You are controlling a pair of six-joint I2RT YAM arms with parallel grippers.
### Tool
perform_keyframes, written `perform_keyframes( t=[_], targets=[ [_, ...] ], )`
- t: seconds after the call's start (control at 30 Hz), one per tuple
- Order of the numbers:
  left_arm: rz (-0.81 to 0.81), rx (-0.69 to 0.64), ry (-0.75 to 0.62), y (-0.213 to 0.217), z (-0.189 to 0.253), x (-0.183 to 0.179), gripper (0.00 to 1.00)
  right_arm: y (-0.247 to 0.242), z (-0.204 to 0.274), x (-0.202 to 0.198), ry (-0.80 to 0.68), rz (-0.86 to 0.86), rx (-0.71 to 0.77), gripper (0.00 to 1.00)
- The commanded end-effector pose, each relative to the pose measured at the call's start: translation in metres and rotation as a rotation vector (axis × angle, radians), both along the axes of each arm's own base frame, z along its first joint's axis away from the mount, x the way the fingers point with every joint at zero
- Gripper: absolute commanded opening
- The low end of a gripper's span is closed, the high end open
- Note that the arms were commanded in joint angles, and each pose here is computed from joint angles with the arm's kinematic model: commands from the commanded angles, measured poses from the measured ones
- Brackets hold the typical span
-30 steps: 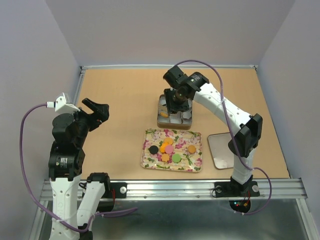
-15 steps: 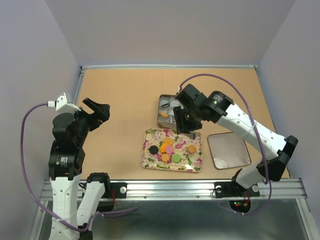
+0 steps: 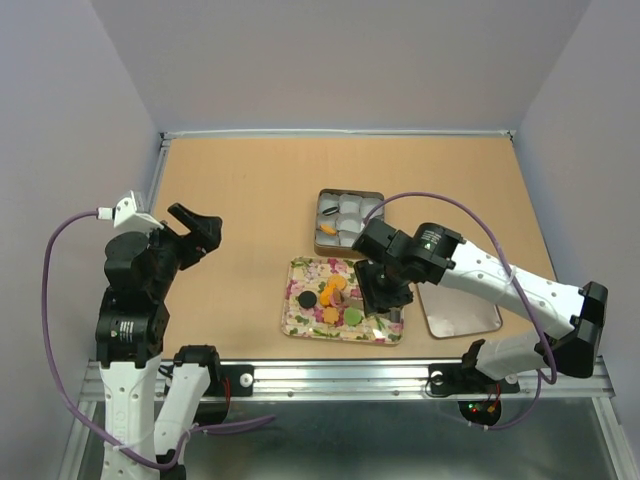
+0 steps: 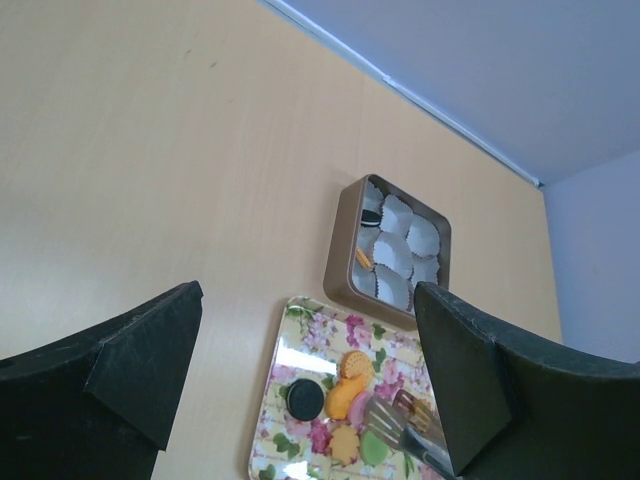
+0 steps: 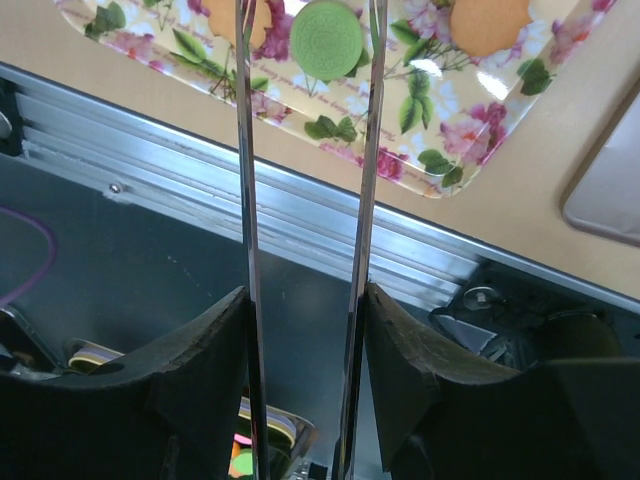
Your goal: Pack the cookies
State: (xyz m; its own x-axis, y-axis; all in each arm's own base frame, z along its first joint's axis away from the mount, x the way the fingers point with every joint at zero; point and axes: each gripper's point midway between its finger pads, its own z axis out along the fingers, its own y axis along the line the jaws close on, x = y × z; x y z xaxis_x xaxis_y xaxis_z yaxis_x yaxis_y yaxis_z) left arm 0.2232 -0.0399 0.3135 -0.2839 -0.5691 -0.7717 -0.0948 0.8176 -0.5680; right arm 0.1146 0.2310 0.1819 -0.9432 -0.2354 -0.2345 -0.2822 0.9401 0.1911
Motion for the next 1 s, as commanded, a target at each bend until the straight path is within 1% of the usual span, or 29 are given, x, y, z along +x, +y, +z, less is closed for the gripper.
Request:
perform_keyframes(
  t=[0.0, 0.2, 0.4, 0.7, 0.9, 0.97],
  targets=[
    [-0.019, 0.019, -0.028, -0.001, 0.007, -0.005, 0.99, 0.02, 0.007, -0.004, -0.019, -0.006, 0.086, 0.52],
    [-0.013, 0.021, -0.022, 0.0, 0.004, -0.013, 0.99, 0.031, 0.005, -0.001, -0.029, 0.015, 0.08, 0.52],
    [0.001, 0.026, -0.016, 0.003, 0.002, -0.02, 0.99, 0.027, -0.001, 0.004, -0.044, 0.006, 0.027, 0.52],
    [0.007, 0.014, -0.006, 0.003, -0.007, -0.021, 0.99, 0.029, -0.008, 0.004, -0.034, 0.022, 0.018, 0.52],
    [0.008, 0.011, -0.015, 0.002, -0.006, -0.018, 0.99, 0.037, -0.011, 0.005, -0.024, 0.044, 0.031, 0.49],
    [0.007, 0.009, -0.018, 0.002, -0.006, -0.017, 0.99, 0.037, -0.013, 0.006, -0.025, 0.05, 0.021, 0.46]
  ],
)
